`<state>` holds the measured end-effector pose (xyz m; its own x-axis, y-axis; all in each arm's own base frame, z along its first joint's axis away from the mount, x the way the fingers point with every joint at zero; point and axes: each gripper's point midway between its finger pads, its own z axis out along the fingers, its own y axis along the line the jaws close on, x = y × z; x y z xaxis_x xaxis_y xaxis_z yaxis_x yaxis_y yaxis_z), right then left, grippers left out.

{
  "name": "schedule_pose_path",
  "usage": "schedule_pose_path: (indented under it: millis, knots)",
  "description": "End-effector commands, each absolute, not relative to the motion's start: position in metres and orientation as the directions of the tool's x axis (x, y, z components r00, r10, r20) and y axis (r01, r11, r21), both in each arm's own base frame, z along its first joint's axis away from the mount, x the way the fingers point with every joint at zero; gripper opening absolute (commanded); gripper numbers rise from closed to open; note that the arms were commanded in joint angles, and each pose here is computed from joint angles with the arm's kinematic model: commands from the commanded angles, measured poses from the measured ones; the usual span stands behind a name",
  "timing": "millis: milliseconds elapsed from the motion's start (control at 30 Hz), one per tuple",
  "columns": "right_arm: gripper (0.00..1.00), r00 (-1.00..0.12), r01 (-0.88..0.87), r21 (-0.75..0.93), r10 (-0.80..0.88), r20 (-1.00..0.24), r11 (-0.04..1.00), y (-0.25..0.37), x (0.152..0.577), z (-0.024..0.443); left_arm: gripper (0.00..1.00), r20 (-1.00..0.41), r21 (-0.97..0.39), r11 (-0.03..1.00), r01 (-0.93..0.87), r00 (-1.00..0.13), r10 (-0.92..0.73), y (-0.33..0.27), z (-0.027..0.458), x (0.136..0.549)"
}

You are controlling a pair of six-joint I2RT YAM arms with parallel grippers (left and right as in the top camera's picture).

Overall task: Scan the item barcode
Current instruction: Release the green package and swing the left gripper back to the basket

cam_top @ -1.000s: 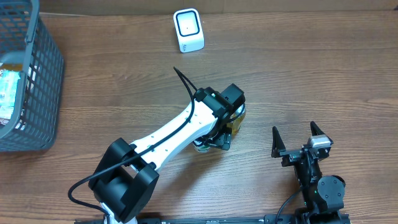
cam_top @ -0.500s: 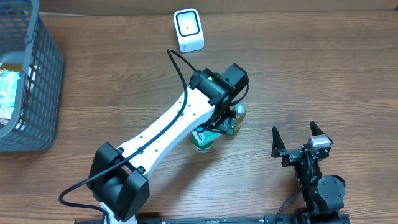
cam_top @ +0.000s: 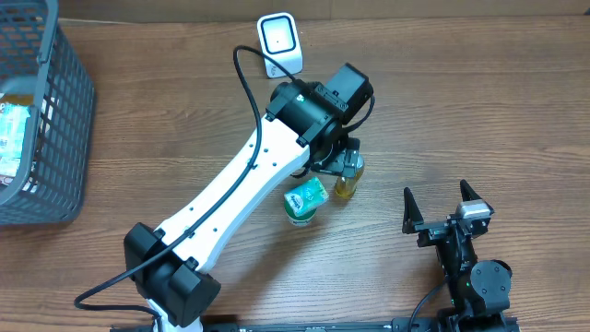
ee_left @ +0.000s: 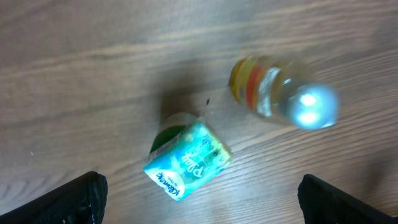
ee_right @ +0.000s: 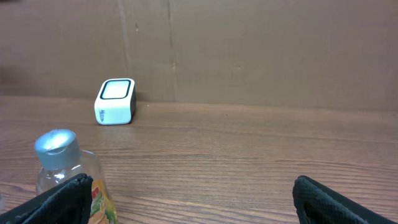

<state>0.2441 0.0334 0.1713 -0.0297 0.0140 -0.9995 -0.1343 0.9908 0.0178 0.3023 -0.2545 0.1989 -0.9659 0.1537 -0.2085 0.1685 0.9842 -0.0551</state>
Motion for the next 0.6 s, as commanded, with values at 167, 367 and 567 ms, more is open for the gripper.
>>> schedule_pose_path:
  millis: [167,367,567]
  knots:
    - [1.0,-0.026,-0.134,0.016,0.013,-1.0,0.991,0.033,0.244,0.17,1.0,-0.383,-0.031,0.994,0.104,-0.92,0.084,-0.219,0.256,0.35]
    - [1.0,-0.025,-0.134,0.016,0.013,-1.0,0.991,0.033,0.244,0.17,0.99,-0.51,0.105,0.992,-0.073,-0.86,-0.01,-0.15,0.292,0.382]
    - [1.0,-0.025,-0.134,0.016,0.013,-1.0,0.991,0.033,0.244,0.17,0.99,-0.559,0.17,0.956,-0.238,-0.823,-0.106,-0.085,0.31,0.396]
